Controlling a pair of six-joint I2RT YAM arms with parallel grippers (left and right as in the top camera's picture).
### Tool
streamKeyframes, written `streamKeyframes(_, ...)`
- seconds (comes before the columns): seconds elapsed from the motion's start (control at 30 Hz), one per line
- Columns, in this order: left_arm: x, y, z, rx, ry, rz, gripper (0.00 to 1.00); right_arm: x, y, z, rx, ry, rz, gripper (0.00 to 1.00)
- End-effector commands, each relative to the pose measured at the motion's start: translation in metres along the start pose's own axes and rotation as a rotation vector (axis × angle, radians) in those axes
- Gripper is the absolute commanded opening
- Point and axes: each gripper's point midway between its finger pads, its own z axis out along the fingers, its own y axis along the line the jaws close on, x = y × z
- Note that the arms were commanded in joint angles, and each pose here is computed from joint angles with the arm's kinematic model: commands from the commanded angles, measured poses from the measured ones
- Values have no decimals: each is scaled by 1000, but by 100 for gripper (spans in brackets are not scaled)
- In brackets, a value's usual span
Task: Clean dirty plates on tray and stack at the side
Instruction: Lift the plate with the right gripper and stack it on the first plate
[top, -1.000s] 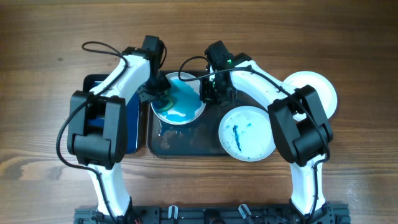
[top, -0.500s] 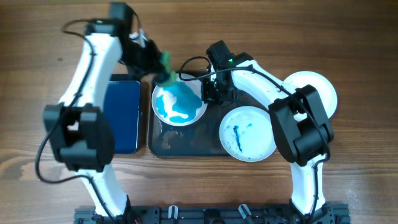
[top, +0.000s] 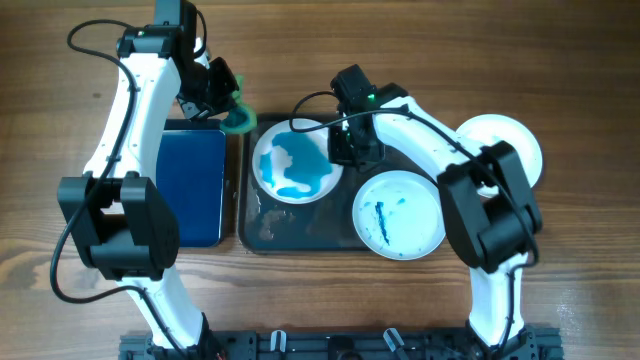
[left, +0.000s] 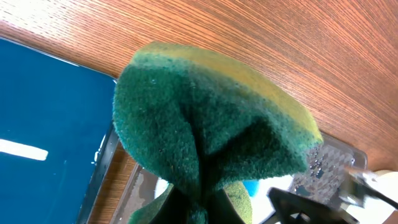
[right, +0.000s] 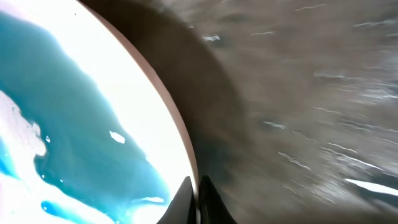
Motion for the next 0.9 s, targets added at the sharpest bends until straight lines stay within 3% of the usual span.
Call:
streamKeyframes(0.0,-4,0,-3,-19,-28,28,4,-35,-31,-82,264,-298,-88,5)
streamKeyframes(0.27,-6,2,-3,-30,-35,28,4,-27,-24,-191,690,-671,-223,4)
streamKeyframes(0.5,-7,1,-3,-26,-42,30,4,4,26,-259,1035,-1017,-346,4)
streamKeyframes(0.7,-9,0,-3,-22,-49,32,4,17,42,-280,1112,-1125,-362,4)
streamKeyframes(0.87,-10,0,-3,-21,-51,32,4,15,43,-262,1033,-1057,-383,4)
